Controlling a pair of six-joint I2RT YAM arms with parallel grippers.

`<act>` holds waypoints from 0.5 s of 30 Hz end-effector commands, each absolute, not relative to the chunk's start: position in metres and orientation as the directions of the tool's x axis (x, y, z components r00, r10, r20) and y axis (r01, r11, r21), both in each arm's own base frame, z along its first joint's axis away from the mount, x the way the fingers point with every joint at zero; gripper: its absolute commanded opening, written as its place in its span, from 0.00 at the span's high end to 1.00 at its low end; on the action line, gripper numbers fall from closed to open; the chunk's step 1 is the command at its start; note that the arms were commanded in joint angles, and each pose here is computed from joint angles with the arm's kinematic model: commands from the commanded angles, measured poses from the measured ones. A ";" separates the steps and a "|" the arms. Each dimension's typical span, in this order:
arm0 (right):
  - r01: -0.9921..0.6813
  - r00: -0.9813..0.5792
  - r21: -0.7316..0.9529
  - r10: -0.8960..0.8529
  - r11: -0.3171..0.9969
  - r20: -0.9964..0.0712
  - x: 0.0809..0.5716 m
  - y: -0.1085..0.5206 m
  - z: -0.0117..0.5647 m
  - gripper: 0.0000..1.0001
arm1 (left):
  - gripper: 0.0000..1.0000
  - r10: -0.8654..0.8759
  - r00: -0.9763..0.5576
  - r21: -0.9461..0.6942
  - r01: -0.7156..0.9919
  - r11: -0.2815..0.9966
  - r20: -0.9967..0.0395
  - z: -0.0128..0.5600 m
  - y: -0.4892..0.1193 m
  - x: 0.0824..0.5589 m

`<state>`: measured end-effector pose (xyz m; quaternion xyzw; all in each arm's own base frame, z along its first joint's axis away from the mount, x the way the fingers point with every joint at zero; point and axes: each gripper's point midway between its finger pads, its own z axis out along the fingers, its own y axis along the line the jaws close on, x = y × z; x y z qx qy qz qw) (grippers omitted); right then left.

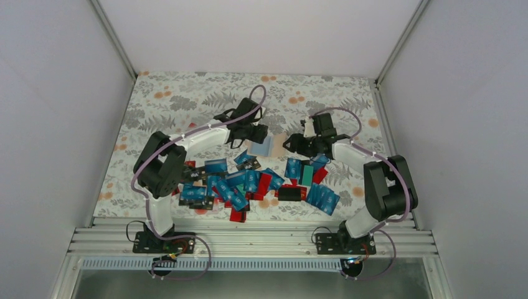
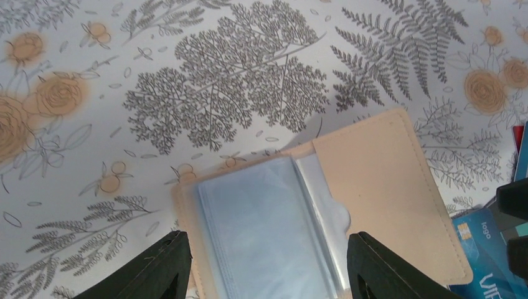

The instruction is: Put the credit cards into the card holder

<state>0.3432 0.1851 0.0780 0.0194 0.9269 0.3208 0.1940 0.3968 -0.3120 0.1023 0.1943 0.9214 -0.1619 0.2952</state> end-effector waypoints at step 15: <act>-0.204 -0.954 0.670 0.009 0.714 -0.300 0.263 0.203 0.093 0.46 | 0.37 0.292 -0.852 -0.184 0.402 0.897 -0.435 0.076 -0.281 0.297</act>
